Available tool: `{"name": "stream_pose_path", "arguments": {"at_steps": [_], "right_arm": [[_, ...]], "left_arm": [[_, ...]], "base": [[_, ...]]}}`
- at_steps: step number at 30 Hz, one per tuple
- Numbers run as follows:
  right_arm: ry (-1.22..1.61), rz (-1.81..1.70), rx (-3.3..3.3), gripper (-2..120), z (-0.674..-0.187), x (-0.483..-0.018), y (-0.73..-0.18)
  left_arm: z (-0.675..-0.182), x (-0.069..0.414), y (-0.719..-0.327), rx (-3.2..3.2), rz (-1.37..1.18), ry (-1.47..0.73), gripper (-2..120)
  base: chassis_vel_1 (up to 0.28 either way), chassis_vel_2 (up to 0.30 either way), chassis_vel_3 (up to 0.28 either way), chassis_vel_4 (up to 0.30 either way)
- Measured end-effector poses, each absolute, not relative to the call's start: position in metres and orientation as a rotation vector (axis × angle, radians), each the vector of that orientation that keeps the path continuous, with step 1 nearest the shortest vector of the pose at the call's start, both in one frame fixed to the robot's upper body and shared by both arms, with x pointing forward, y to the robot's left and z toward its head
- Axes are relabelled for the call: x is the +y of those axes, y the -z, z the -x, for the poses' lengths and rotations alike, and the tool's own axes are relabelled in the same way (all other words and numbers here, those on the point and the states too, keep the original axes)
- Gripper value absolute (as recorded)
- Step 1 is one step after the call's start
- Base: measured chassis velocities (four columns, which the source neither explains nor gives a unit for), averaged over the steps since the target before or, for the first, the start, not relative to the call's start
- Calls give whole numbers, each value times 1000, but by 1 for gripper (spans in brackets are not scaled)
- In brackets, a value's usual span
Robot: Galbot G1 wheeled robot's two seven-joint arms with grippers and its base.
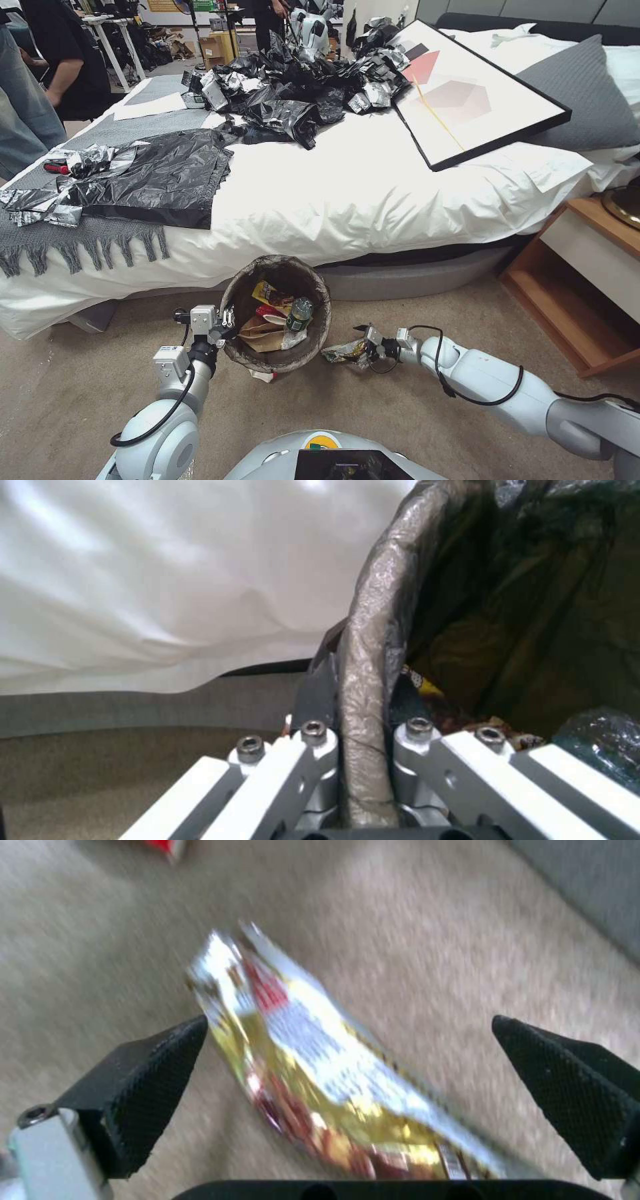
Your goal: Pick up the trash bin, then pick up the garbage from the floor and place it into the trash bin.
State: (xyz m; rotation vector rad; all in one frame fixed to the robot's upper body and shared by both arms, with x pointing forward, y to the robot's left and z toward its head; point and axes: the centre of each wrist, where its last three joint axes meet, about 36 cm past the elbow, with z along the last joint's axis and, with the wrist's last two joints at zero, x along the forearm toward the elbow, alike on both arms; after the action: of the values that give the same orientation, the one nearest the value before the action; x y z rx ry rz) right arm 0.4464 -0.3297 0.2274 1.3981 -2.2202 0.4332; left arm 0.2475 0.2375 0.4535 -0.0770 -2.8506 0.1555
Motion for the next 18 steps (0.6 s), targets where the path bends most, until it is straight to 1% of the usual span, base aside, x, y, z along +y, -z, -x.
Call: {"name": "stream_pose_path", "arguments": {"at_steps": [15, 18], "right_arm": [[-470, -1312, -2180, 100, -451, -353, -183], [-466, -1306, -2181, 100, -451, -350, -177]], "left_arm": [[-248, 238, -454, -2854, 72, -157, 4], [-249, 238, -454, -2856, 72, -158, 4]], "base": [[0, 0, 0, 0], [0, 0, 0, 0]]}}
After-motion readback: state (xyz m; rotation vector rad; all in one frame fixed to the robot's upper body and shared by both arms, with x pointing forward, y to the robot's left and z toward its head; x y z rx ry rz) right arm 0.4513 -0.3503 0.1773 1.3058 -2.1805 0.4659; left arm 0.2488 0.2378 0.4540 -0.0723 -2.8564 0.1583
